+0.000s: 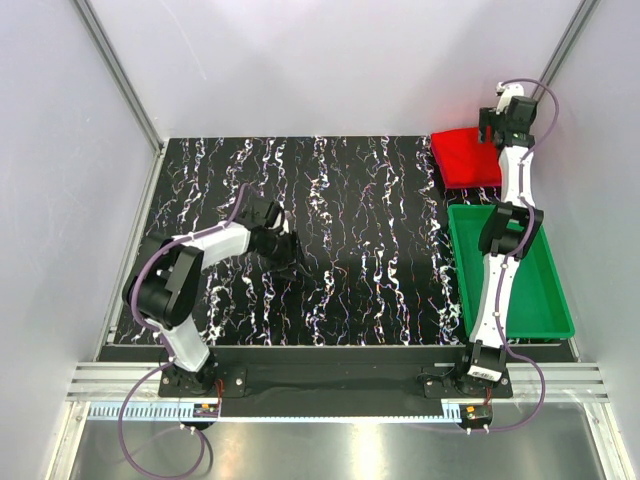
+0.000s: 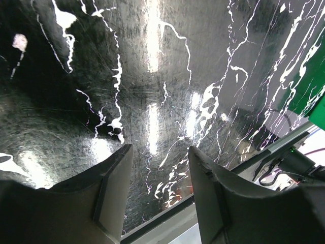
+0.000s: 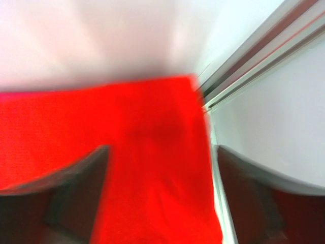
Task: Fold and stack the t-shirts
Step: Neatly place the folded tshirt to the corner
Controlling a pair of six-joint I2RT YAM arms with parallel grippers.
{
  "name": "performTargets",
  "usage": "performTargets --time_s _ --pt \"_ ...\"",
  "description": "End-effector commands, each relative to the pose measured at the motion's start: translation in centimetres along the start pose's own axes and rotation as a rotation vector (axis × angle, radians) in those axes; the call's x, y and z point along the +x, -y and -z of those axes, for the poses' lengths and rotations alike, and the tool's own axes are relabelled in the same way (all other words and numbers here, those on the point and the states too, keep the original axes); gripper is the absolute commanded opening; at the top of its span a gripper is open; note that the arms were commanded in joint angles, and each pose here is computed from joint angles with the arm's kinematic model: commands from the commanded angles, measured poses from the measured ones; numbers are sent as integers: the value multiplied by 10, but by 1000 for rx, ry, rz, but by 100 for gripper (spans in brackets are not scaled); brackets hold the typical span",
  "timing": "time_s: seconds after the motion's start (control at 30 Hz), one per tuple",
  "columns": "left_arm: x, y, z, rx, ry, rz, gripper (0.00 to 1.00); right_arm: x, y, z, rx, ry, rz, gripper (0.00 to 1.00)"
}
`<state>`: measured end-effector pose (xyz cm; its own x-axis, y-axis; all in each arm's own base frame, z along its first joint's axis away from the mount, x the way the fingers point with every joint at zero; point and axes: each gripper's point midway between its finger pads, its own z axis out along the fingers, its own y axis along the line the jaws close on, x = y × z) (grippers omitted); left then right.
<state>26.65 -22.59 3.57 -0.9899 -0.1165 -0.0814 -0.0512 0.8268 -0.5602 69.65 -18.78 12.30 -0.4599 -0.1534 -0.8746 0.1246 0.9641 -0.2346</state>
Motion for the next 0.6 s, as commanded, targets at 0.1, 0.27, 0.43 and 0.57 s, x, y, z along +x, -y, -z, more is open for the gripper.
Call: performTargets --time_s 0.1,0.27,0.43,0.57 --pt "-2 20 24 53 61 -61 52 -119 40 60 112 257 -120 100" --pt "11 24 44 81 122 -73 53 -169 -6 130 -42 253 -298 100" --pt "27 31 72 148 215 -61 56 -190 -120 212 -312 161 -468 100" --pt "52 28 79 218 234 -18 58 -132 -217 263 -444 -68 -518 100"
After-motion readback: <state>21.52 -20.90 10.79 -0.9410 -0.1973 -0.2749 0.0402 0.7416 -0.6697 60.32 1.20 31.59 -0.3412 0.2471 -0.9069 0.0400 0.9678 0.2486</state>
